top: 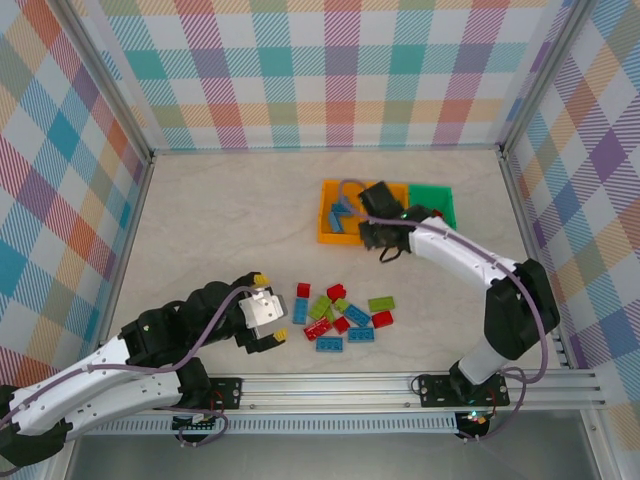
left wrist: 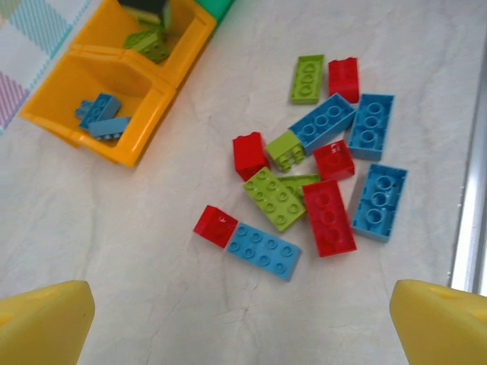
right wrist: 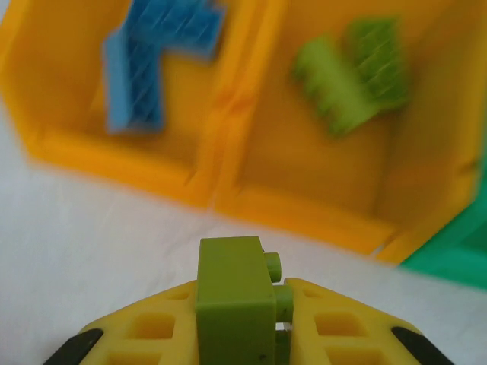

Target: Sort the legos into containers by color

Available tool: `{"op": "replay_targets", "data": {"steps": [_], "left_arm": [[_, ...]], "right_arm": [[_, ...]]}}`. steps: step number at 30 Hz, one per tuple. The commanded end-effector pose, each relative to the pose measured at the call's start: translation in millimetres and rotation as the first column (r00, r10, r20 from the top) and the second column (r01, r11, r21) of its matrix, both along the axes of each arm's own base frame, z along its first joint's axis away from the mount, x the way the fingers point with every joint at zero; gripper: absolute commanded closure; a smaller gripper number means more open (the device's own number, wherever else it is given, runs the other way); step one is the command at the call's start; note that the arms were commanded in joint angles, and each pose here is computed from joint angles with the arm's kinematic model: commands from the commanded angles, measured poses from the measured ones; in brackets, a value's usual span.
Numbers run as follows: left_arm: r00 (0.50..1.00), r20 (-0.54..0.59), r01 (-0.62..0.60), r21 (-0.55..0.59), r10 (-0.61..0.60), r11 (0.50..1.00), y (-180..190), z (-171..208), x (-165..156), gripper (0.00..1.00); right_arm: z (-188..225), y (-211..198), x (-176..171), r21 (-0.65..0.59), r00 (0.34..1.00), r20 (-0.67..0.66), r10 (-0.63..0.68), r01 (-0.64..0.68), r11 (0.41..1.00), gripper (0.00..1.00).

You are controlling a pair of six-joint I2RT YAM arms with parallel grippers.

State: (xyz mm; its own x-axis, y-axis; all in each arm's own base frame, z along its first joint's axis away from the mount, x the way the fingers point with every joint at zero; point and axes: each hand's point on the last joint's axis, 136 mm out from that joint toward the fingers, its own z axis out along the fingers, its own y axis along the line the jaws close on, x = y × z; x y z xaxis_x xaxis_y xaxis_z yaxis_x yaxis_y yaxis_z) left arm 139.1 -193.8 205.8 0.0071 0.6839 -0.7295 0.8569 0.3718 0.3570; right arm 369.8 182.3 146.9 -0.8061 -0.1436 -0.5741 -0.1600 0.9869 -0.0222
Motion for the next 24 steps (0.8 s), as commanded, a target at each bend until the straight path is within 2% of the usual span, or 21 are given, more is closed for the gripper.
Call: {"op": "replay_targets", "data": {"steps": [1, 6, 8, 10, 14, 16, 19, 22, 24], "left_arm": [[0.999, 0.011, -0.039, 0.022, 0.039, 0.999, 4.9, -7.2, 4.5, 0.0], [0.999, -0.003, -0.044, 0.032, 0.044, 0.999, 4.4, -10.7, 4.8, 0.0], [0.998, -0.001, -0.058, 0.044, 0.059, 0.997, 6.1, -12.9, 6.9, 0.0], [0.997, 0.001, -0.078, 0.054, 0.078, 0.995, 7.7, -15.1, 9.7, 0.0], [0.995, -0.002, -0.099, 0.08, 0.099, 0.992, 8.7, -21.2, 13.3, 0.0], [0.994, -0.003, -0.112, 0.091, 0.112, 0.99, 9.3, -23.5, 15.3, 0.0], [0.986, -0.012, -0.164, 0.084, 0.166, 0.983, 11.5, -24.9, 21.5, 0.0], [0.966, -0.055, -0.255, 0.006, 0.255, 0.967, 11.4, -15.8, 31.8, 0.0], [0.929, -0.118, -0.36, -0.085, 0.349, 0.929, 12.6, -1.3, 43.6, 0.0]], "right_arm": [[3.4, -25.0, 49.5, -0.004, 0.989, 0.069, -0.131, 0.132, 0.991, 0.76], [-7.0, -20.7, 82.4, 0.001, 0.991, 0.036, -0.131, 0.131, 0.991, 0.69], [-3.1, -19.0, 88.0, 0.002, 0.99, 0.033, -0.135, 0.135, 0.991, 0.6], [6.9, -18.2, 89.7, 0.012, 0.99, 0.045, -0.137, 0.137, 0.991, 0.54], [30.9, -17.6, 79.6, 0.064, 0.988, 0.064, -0.138, 0.134, 0.989, 0.53], [39.6, -14.2, 66.4, 0.096, 0.991, 0.068, -0.116, 0.109, 0.989, 0.52], [43.9, -0.7, 31.8, 0.157, 0.998, 0.048, -0.037, 0.029, 0.987, 0.43], [42.0, 19.4, -16.8, 0.24, 0.997, 0.022, 0.071, -0.074, 0.968, 0.33], [41.2, 34.8, -50.9, 0.346, 0.988, 0.0, 0.154, -0.145, 0.927, 0.27]]}}
